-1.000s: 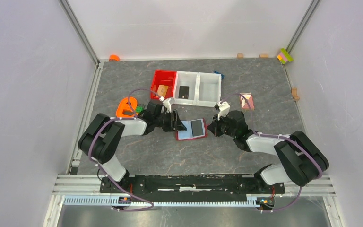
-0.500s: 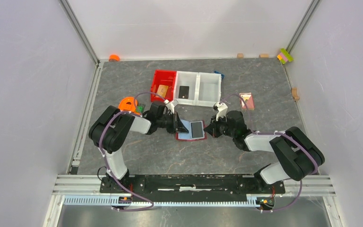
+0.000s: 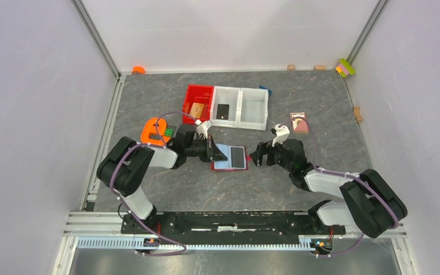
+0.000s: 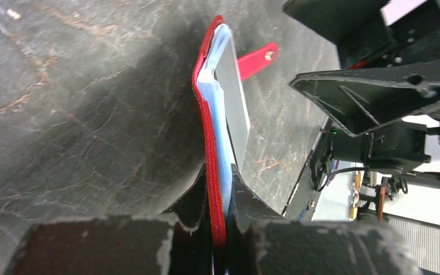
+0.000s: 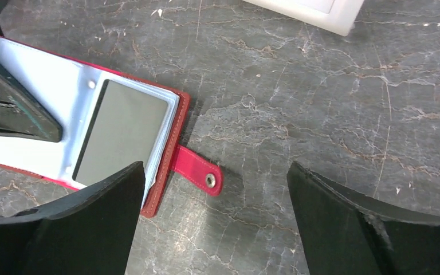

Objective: Take the credit cards out of the card holder
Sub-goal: Remove the credit card from the card holder.

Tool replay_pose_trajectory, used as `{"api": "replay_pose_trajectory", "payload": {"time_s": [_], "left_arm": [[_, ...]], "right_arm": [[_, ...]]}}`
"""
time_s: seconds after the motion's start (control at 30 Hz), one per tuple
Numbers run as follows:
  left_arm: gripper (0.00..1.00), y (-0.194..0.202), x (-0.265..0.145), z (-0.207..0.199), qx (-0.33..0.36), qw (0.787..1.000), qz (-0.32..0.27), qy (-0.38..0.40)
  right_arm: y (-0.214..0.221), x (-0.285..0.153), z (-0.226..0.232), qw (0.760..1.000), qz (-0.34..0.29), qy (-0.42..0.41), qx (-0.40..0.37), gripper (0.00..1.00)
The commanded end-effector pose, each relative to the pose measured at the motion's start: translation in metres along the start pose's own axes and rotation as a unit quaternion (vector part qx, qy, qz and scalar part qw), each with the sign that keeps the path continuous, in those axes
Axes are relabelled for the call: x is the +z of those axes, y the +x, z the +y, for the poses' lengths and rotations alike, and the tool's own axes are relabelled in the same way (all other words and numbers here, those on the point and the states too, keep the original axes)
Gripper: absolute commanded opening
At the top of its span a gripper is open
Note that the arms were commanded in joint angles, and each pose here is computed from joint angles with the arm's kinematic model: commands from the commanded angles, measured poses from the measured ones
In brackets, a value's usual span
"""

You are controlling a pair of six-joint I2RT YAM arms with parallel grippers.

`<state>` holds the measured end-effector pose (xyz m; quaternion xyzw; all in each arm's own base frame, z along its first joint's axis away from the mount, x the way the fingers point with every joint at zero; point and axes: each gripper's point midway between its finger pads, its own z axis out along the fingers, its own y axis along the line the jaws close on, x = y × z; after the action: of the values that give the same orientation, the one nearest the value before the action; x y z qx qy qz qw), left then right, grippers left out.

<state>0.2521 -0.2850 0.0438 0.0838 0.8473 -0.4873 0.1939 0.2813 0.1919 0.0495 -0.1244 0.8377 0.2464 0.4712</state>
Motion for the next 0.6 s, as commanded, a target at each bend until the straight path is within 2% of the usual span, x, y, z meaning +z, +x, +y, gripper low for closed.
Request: {"api": "replay_pose_trajectory", "payload": {"time_s": [0.0,0.2,0.57], "left_arm": [[0.02,-0.025,-0.013,-0.039,0.041,0.995,-0.056,0.076],[0.02,-0.028,-0.026,-0.064,0.063,0.987,-0.08,0.126],[0.02,-0.029,-0.049,-0.099,0.107,0.969,-0.113,0.194]], "right_arm": [[-0.025,-0.007,0.005,0.998,-0.065,-0.013,0.008,0.98],[-0.041,-0.023,0.037,0.987,-0.121,-0.106,0.01,0.98],[-0.055,-0.044,0.059,0.971,-0.167,-0.174,0.011,0.98]]}}
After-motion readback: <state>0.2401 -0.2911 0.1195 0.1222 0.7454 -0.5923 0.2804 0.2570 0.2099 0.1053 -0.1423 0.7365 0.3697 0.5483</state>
